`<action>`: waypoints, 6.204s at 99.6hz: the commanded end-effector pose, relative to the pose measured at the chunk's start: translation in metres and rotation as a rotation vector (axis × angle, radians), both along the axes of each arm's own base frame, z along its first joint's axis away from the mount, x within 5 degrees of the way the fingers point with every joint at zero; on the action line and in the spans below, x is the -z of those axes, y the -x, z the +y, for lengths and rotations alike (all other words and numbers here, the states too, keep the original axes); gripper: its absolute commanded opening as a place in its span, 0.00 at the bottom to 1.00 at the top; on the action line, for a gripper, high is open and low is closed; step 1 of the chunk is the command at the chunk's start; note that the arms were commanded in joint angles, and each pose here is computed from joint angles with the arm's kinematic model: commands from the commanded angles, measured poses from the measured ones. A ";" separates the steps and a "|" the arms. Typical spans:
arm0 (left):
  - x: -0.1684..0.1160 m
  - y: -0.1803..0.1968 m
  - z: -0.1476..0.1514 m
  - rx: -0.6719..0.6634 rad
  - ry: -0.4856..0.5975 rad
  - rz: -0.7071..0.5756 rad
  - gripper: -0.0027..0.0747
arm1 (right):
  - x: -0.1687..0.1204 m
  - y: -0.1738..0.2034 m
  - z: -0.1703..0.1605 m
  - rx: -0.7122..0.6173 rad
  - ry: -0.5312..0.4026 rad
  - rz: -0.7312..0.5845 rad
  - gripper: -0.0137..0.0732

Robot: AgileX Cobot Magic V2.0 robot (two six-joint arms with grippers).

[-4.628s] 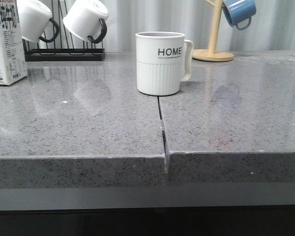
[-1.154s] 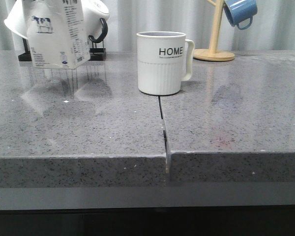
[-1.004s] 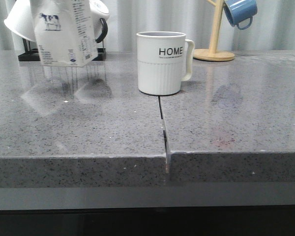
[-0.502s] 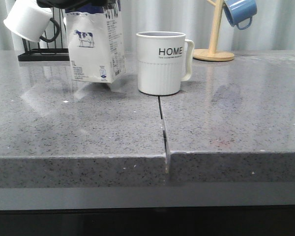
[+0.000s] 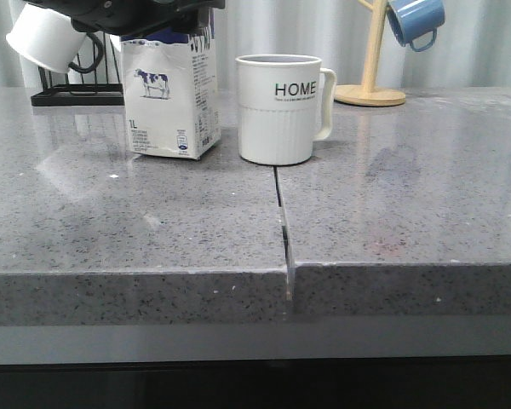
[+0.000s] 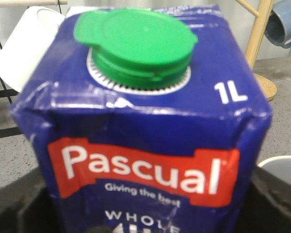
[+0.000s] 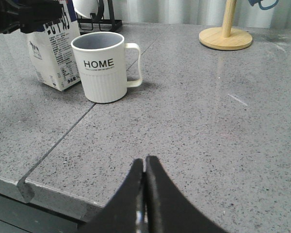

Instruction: Place milk next to cup

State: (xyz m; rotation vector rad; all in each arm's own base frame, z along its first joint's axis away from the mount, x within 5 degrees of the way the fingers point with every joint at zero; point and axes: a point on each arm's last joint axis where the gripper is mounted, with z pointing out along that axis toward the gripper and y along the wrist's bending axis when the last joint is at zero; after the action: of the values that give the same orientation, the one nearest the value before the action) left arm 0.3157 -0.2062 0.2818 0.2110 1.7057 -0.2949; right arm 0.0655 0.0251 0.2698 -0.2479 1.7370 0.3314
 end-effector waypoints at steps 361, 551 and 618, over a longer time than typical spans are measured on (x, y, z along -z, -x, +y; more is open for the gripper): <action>0.038 0.268 0.206 -0.319 -0.020 -0.152 0.01 | -0.015 0.000 0.000 -0.001 -0.030 -0.087 0.08; 0.084 0.260 0.205 -0.301 -0.010 -0.193 0.01 | -0.007 -0.009 -0.016 0.250 -0.053 -0.233 0.08; 0.084 0.260 0.205 -0.301 -0.010 -0.193 0.01 | 0.058 0.012 -0.027 0.403 -0.042 -0.289 0.08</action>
State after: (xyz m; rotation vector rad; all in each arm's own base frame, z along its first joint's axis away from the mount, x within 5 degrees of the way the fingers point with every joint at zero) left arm 0.0560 -0.0007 0.2023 -0.0126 1.6005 -0.0312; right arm 0.0571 -0.0018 0.1980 0.0915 1.5686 0.0428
